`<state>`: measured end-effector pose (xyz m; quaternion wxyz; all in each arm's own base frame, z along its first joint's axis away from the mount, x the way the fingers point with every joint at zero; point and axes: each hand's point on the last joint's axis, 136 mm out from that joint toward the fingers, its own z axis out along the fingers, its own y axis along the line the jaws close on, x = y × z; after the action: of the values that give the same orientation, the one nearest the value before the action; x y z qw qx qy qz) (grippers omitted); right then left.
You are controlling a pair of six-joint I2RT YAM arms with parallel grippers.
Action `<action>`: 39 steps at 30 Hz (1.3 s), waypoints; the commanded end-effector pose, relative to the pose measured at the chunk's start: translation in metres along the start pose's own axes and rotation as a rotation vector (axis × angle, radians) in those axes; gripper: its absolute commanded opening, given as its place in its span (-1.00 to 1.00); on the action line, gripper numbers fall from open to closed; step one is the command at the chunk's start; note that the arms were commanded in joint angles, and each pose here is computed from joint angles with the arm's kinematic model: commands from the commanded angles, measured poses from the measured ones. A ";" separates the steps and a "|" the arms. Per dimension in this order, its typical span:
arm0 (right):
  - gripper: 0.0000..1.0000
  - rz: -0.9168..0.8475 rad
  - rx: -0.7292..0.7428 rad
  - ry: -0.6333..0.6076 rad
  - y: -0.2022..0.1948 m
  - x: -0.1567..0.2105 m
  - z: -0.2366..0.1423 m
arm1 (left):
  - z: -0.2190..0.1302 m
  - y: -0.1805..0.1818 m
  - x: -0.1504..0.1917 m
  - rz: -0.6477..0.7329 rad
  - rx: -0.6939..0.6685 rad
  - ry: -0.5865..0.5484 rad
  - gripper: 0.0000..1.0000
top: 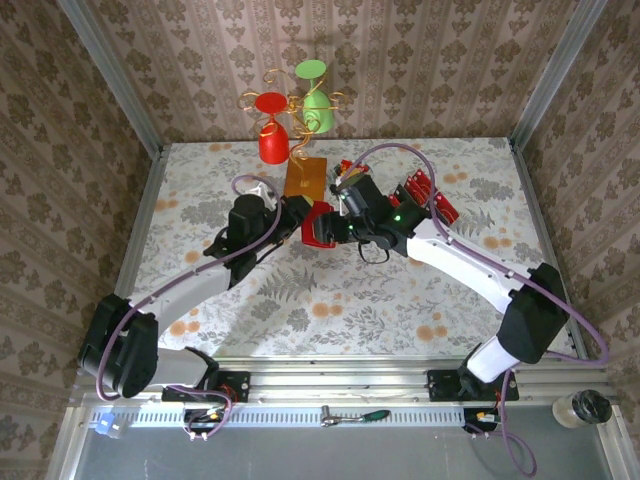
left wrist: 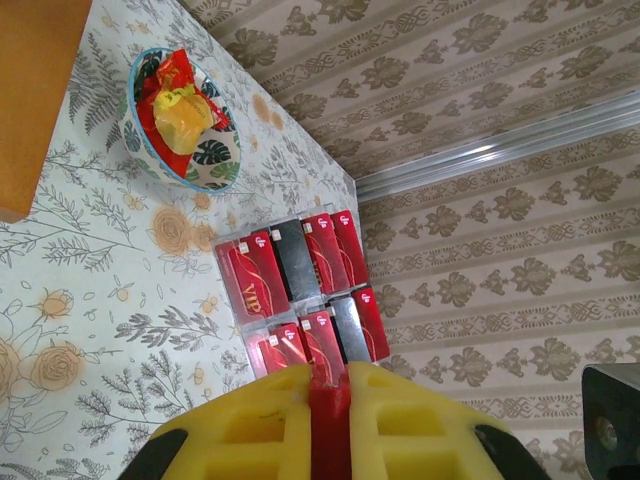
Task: Put the credit cards into the card holder
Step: Open the button on the card holder.
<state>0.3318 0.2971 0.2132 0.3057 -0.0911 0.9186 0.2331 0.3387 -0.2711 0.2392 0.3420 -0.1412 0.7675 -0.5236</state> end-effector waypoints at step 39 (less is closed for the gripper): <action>0.16 0.496 -0.625 -0.138 0.006 -0.024 -0.024 | -0.019 -0.056 -0.048 -0.179 0.284 -0.142 -1.00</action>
<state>0.3346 0.2745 0.2111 0.2575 0.0728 0.8237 0.4999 0.3555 -0.2546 0.2894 0.3634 -0.1928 0.6827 -0.6039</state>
